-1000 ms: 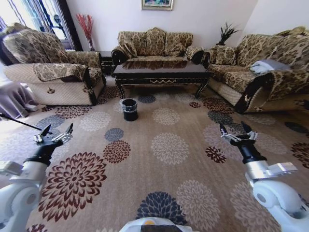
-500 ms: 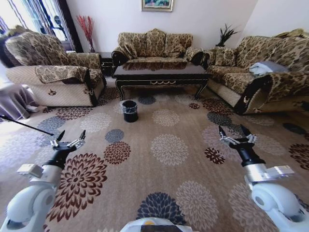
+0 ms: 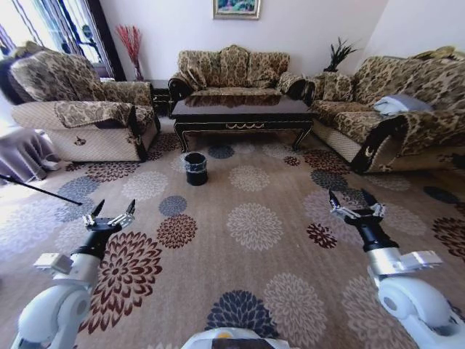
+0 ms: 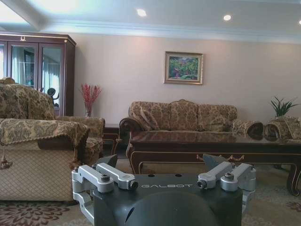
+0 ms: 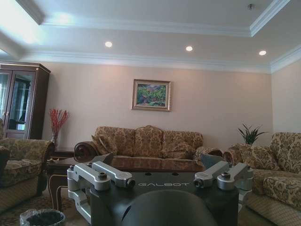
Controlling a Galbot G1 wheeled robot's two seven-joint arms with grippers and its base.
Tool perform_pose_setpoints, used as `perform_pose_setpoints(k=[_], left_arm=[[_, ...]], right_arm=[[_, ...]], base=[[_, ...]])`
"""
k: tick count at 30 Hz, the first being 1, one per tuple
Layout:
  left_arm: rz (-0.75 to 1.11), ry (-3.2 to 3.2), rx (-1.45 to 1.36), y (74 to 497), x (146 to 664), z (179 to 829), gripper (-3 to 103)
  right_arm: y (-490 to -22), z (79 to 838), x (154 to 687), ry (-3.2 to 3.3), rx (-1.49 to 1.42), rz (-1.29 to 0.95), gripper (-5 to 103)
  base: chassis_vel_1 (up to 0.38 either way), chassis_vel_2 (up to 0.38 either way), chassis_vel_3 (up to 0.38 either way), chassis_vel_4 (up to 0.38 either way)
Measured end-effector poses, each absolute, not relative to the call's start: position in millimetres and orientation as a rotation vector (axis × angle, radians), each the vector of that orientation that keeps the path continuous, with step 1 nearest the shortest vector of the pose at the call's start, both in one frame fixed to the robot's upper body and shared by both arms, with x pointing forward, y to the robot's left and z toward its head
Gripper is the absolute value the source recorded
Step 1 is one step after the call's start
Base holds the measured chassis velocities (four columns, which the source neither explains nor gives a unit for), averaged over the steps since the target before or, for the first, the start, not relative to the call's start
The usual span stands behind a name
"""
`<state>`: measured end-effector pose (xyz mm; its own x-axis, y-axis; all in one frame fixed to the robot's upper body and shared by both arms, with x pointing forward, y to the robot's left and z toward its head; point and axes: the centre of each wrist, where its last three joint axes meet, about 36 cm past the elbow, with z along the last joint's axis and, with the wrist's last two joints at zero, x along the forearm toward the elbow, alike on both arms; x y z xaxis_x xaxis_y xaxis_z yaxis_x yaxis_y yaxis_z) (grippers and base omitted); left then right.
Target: Move to the front of the table and pick up the trash from the floor, then place it into the trash bin.
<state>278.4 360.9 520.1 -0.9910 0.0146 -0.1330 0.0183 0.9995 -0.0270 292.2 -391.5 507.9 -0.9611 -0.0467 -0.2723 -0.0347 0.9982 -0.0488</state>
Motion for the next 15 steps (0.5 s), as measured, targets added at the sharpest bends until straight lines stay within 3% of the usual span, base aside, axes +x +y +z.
perform_pose_setpoints(k=[15], left_arm=[[-0.049, 3.013, 0.015, 361.3, 278.6, 518.5, 100]], right_arm=[[-393.6, 506.5, 293.2, 2.867, -0.055, -0.066, 100]], base=[[0.000, 0.000, 0.000, 0.000]])
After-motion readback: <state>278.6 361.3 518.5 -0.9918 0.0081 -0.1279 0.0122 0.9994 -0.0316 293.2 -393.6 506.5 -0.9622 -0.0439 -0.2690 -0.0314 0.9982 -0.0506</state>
